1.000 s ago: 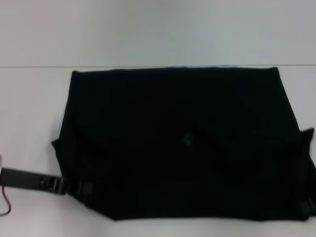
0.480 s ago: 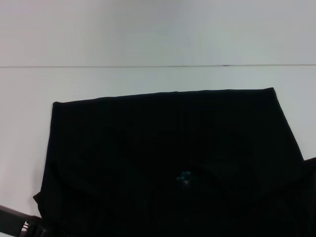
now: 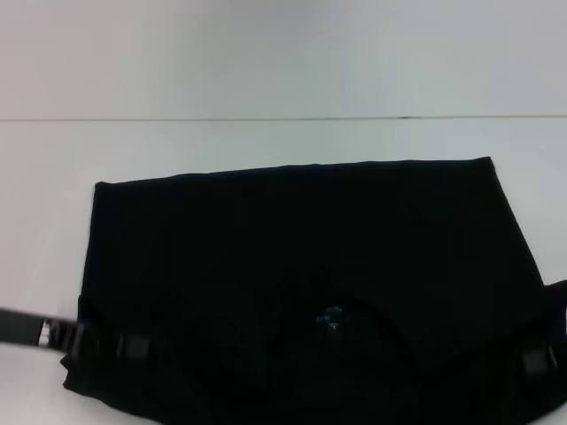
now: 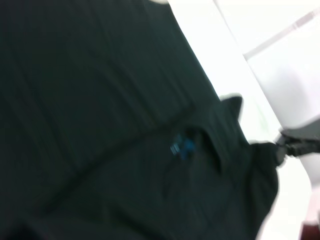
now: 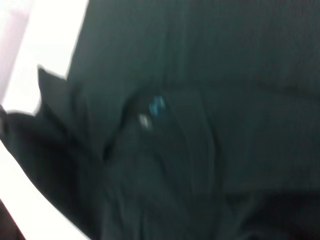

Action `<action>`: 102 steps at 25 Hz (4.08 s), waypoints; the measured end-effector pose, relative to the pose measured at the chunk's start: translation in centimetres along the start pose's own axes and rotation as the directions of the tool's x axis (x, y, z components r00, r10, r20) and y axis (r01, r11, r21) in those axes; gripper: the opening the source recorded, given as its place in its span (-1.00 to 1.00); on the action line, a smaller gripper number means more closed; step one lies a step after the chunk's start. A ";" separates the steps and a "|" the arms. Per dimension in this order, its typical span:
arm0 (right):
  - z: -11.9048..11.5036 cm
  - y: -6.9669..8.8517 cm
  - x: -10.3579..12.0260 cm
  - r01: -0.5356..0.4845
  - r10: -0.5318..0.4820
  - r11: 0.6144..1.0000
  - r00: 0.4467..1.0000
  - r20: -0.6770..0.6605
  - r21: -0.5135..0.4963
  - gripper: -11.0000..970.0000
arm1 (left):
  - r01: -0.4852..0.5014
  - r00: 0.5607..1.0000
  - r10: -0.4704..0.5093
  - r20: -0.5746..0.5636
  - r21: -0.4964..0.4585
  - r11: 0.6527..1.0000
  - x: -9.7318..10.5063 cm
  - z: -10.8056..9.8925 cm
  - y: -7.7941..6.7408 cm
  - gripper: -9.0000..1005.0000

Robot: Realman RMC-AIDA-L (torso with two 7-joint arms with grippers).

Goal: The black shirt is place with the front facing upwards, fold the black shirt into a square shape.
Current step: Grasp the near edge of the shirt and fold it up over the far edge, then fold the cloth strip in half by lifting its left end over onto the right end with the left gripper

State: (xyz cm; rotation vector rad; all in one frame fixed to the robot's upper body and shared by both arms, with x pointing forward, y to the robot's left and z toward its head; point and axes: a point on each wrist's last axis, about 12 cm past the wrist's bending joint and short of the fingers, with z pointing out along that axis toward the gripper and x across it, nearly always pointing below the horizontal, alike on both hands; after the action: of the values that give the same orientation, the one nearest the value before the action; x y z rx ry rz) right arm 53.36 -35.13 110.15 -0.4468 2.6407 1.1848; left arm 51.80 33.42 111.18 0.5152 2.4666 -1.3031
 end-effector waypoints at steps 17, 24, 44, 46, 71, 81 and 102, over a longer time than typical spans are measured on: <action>1.6 -1.8 -5.2 -0.130 0.111 0.991 0.787 0.607 -0.014 -0.76 | 0.154 0.860 -0.051 0.508 -0.165 0.974 -4.9 -0.4 3.7 -0.91; 4.0 -2.5 -6.1 -0.175 0.071 0.982 0.692 0.719 0.072 -0.74 | 0.179 0.801 -0.027 0.599 -0.196 0.964 -5.8 1.4 4.7 -0.91; 6.7 -1.4 -9.8 -0.172 -0.089 0.961 0.550 0.831 0.217 -0.69 | 0.229 0.664 0.049 0.746 -0.266 0.936 -6.8 4.0 5.6 -0.90; 6.8 -1.4 -10.2 -0.175 -0.105 0.956 0.545 0.832 0.235 -0.68 | 0.240 0.655 0.051 0.754 -0.272 0.932 -6.9 4.3 5.7 -0.90; 9.6 -1.0 -12.1 -0.166 -0.285 0.871 0.598 0.749 0.463 -0.54 | 0.359 0.539 0.064 0.840 -0.297 0.885 -7.2 8.1 6.0 -0.70; 9.3 -1.2 -9.9 -0.087 -0.284 0.911 0.578 0.765 0.404 0.18 | 0.364 0.528 0.042 0.848 -0.271 0.891 -5.5 7.6 6.4 -0.18; 11.5 2.0 -1.0 0.598 -0.657 0.739 0.537 0.529 0.311 0.95 | 0.493 0.639 -0.395 0.660 0.042 0.869 3.7 -2.6 4.2 0.81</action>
State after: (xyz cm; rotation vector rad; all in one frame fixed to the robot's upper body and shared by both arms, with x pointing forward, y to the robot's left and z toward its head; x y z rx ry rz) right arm 54.41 -25.03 104.34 -0.7633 1.7047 0.7667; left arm 50.12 38.46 107.94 -0.5676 2.0850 -1.1692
